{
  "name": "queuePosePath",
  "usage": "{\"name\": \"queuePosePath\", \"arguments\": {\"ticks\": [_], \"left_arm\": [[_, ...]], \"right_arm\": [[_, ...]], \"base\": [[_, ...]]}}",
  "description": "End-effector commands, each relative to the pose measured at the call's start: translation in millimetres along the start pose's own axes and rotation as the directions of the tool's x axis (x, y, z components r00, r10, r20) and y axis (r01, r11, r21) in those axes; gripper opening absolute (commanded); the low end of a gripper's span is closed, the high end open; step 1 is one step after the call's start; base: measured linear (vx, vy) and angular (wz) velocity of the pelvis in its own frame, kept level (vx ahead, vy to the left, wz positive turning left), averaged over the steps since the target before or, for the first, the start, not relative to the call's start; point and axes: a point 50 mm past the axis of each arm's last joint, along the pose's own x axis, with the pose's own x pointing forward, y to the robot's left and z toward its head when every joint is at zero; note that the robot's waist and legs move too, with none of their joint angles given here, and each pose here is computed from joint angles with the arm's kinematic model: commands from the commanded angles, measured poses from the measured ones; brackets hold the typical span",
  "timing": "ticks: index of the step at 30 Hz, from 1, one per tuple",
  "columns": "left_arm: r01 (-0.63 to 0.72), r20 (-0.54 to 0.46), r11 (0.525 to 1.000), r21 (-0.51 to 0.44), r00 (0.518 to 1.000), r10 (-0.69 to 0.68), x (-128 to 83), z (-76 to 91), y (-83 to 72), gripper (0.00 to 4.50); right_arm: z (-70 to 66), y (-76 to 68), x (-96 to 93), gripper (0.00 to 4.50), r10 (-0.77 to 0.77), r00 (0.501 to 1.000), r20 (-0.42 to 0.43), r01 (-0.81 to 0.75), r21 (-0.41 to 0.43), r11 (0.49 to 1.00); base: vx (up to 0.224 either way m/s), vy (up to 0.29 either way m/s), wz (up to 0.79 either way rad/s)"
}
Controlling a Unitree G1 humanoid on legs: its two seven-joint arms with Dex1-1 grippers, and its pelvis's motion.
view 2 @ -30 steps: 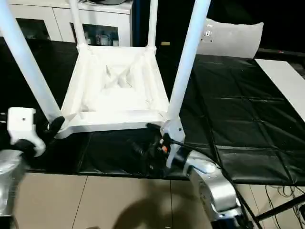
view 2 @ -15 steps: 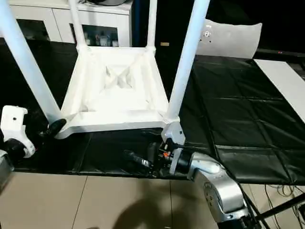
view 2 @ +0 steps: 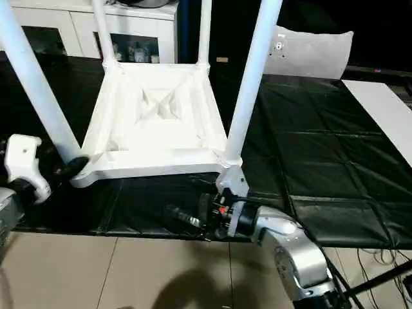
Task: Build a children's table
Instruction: Flip table
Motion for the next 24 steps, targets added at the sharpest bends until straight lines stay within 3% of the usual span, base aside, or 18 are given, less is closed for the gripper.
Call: {"name": "queuePosePath", "arguments": {"ticks": [1,21,24], "left_arm": [[0.007,0.0,1.0,0.011,1.0,-0.007,4.6,-0.6,-2.6,3.3],[-0.021,0.012,1.0,-0.022,1.0,0.021,11.3,-5.8,-10.1,3.3],[-0.045,0.012,0.997,-0.068,0.999,0.046,12.2,-6.5,-11.6,3.3]], "right_arm": [[0.6,-2.0,-0.3,4.5,-0.012,1.0,0.001,0.012,-0.014,1.0],[-0.1,-1.8,3.4,4.5,-0.011,1.0,0.01,0.011,-0.022,1.0],[-1.5,-1.1,2.8,4.5,-0.013,1.0,0.01,0.013,-0.02,1.0]], "base": [[0.0,0.0,0.0],[0.0,0.0,0.0],[0.0,0.0,0.0]]}}
